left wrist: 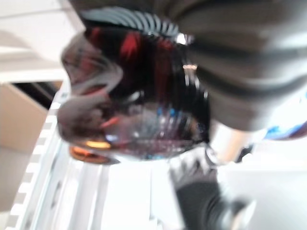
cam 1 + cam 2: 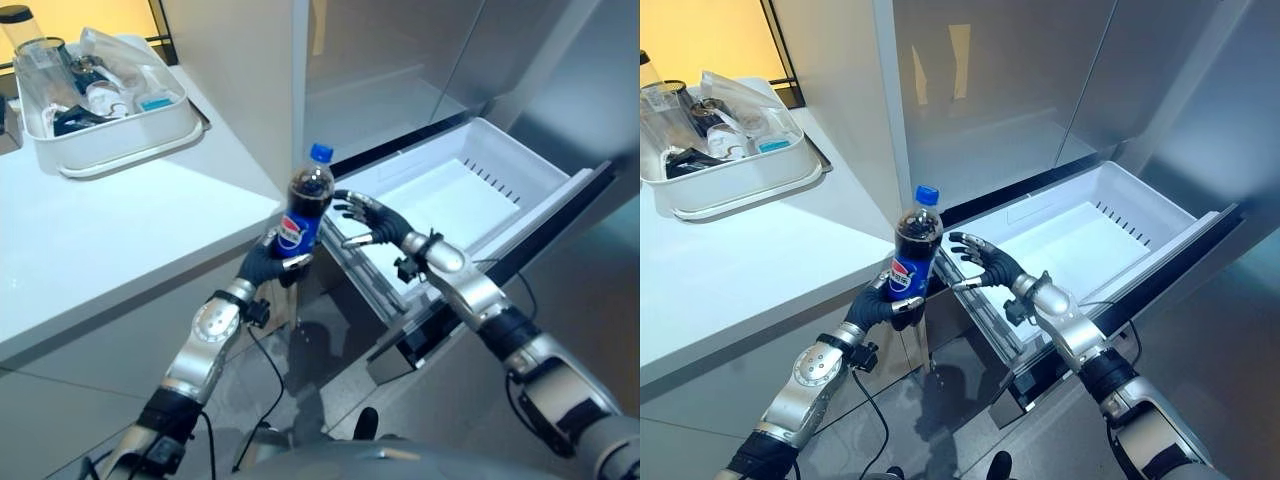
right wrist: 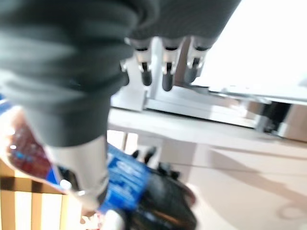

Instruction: Take the drinks into the refrigerator

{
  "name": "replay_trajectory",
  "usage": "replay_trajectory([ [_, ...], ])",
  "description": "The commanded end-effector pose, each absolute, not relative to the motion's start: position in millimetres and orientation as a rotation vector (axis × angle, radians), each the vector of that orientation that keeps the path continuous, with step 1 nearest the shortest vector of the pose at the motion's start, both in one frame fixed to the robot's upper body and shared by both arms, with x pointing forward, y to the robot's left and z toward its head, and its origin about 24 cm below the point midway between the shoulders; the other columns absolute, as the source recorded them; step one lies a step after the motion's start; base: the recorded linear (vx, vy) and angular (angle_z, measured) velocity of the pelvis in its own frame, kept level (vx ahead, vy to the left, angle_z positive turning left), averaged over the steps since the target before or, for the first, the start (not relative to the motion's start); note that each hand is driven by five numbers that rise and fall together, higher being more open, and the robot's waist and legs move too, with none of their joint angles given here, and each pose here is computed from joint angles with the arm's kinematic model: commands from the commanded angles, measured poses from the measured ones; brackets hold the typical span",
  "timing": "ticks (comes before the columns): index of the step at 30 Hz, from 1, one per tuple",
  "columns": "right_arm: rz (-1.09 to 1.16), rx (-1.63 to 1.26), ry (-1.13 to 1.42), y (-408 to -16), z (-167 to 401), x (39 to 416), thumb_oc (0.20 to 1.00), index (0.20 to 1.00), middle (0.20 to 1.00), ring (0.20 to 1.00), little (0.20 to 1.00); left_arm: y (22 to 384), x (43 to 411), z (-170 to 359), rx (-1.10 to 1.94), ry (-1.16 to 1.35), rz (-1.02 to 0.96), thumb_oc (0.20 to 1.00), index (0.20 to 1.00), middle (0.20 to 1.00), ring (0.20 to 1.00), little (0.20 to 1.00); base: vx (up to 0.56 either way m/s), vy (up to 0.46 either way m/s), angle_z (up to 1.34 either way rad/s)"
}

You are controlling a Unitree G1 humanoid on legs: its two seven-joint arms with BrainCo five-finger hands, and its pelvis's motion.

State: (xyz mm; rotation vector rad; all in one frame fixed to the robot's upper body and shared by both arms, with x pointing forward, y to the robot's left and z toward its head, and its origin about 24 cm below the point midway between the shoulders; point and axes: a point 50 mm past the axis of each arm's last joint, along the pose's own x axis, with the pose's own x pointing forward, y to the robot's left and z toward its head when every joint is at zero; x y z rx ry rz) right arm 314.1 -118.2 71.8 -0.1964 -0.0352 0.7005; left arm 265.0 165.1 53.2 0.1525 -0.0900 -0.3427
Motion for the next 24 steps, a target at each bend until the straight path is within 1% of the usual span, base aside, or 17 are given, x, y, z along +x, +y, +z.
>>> replay_trajectory([
  [1,0.684,-0.144,-0.099,-123,89,324,1.0,1.0,1.0,1.0,1.0,134,277,132,0.042,-0.513,-0.426,0.2,0.2,0.2,0.2,0.2,0.0,0.0,0.0],
  [4,0.685,-0.11,-0.086,-118,85,325,1.0,1.0,1.0,1.0,1.0,130,278,133,0.043,-0.516,-0.455,0.2,0.2,0.2,0.2,0.2,0.0,0.0,0.0],
  [7,0.74,-0.023,-0.13,-94,99,329,1.0,1.0,1.0,1.0,1.0,116,274,132,0.057,-0.506,-0.556,0.2,0.2,0.2,0.2,0.2,0.0,0.0,0.0],
  [8,0.74,-0.023,-0.131,-94,100,329,1.0,1.0,1.0,1.0,1.0,116,274,132,0.058,-0.506,-0.556,0.2,0.2,0.2,0.2,0.2,0.0,0.0,0.0],
  [9,0.771,-0.003,-0.145,-84,106,331,1.0,1.0,1.0,1.0,1.0,110,273,128,0.077,-0.484,-0.603,0.2,0.2,0.2,0.2,0.2,0.0,0.0,0.0],
  [13,0.835,0.016,-0.211,-58,128,335,1.0,1.0,1.0,1.0,1.0,98,273,118,0.134,-0.432,-0.678,0.2,0.2,0.2,0.2,0.2,0.0,0.0,0.0],
  [16,0.856,0.023,-0.236,-47,137,336,1.0,1.0,1.0,1.0,1.0,95,273,116,0.169,-0.424,-0.695,0.2,0.2,0.2,0.2,0.2,0.0,0.0,0.0],
  [19,0.915,0.021,-0.292,-24,155,333,1.0,1.0,1.0,1.0,1.0,95,274,109,0.197,-0.39,-0.693,0.2,0.2,0.2,0.2,0.2,0.0,0.0,0.0],
  [20,0.915,0.022,-0.292,-23,155,333,1.0,1.0,1.0,1.0,1.0,95,275,109,0.197,-0.391,-0.692,0.2,0.2,0.2,0.2,0.2,0.0,0.0,0.0],
  [21,0.943,0.026,-0.321,-10,162,330,1.0,1.0,1.0,1.0,1.0,95,275,105,0.21,-0.374,-0.687,0.2,0.2,0.2,0.2,0.2,0.0,0.0,0.0],
  [23,0.952,0.032,-0.333,-5,165,328,1.0,1.0,1.0,1.0,1.0,94,275,104,0.217,-0.372,-0.687,0.2,0.2,0.2,0.2,0.2,0.0,0.0,0.0],
  [24,0.976,0.047,-0.354,5,171,324,1.0,1.0,1.0,1.0,1.0,95,276,101,0.225,-0.362,-0.68,0.2,0.2,0.2,0.2,0.2,0.0,0.0,0.0],
])
